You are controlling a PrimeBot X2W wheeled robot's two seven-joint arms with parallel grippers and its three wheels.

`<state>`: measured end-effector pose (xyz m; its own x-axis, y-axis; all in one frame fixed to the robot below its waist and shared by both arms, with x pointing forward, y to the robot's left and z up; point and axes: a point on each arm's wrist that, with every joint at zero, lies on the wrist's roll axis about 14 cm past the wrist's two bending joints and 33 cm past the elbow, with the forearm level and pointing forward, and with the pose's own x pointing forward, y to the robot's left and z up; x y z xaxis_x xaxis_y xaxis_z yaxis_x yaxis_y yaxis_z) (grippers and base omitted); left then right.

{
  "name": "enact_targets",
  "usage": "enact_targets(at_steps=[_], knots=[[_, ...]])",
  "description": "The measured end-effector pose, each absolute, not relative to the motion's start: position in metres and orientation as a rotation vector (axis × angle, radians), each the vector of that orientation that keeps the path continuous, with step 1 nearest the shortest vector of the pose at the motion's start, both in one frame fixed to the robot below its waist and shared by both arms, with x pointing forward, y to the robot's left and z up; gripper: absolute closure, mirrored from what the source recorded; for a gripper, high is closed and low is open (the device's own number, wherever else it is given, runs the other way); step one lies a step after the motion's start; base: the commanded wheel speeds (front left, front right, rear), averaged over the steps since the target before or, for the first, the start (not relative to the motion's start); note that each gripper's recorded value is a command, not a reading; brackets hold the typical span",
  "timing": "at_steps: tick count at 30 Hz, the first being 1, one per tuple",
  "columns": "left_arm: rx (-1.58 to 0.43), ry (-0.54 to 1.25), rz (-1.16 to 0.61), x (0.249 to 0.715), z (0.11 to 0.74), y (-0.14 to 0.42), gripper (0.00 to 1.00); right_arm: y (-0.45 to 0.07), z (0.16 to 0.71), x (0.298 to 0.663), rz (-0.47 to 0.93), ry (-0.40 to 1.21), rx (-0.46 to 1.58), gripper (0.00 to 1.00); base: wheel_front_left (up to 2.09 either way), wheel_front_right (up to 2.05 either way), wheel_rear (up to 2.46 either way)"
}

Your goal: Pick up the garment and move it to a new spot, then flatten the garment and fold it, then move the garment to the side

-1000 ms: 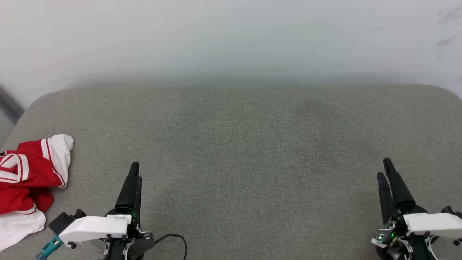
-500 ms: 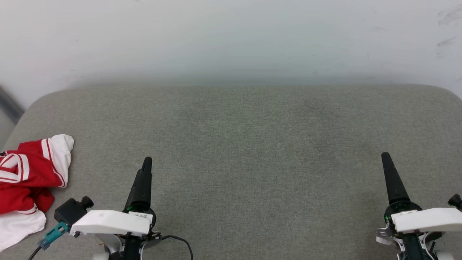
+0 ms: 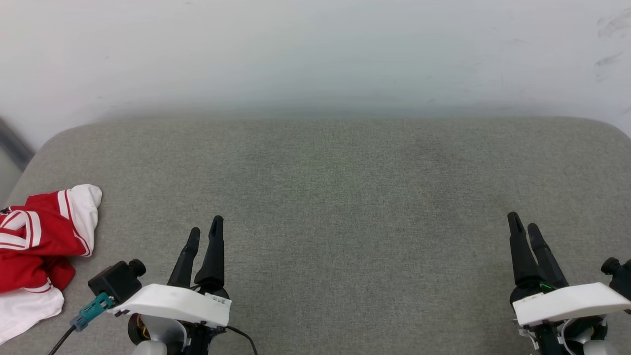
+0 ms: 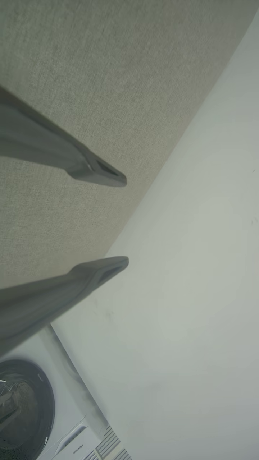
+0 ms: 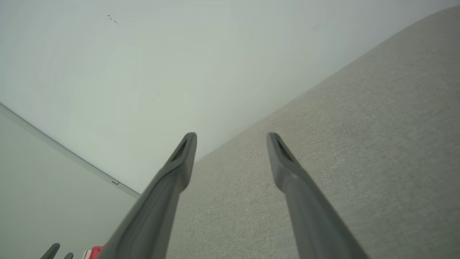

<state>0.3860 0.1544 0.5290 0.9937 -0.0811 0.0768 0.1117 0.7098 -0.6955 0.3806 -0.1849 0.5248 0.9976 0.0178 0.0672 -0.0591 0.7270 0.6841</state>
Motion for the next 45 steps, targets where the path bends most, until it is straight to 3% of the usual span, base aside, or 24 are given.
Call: enact_targets(at_steps=[22, 45], knots=[[-0.414, -0.050, -0.122, 0.385, 0.524, 0.146, 0.00, -0.179, 0.527, 0.379, 0.071, -0.051, 0.402, 0.00, 0.00, 0.00, 0.00], [-0.194, -0.095, -0.142, 0.387, 0.529, 0.139, 0.00, -0.178, 0.531, 0.377, 0.076, -0.062, 0.183, 0.00, 0.00, 0.00, 0.00]])
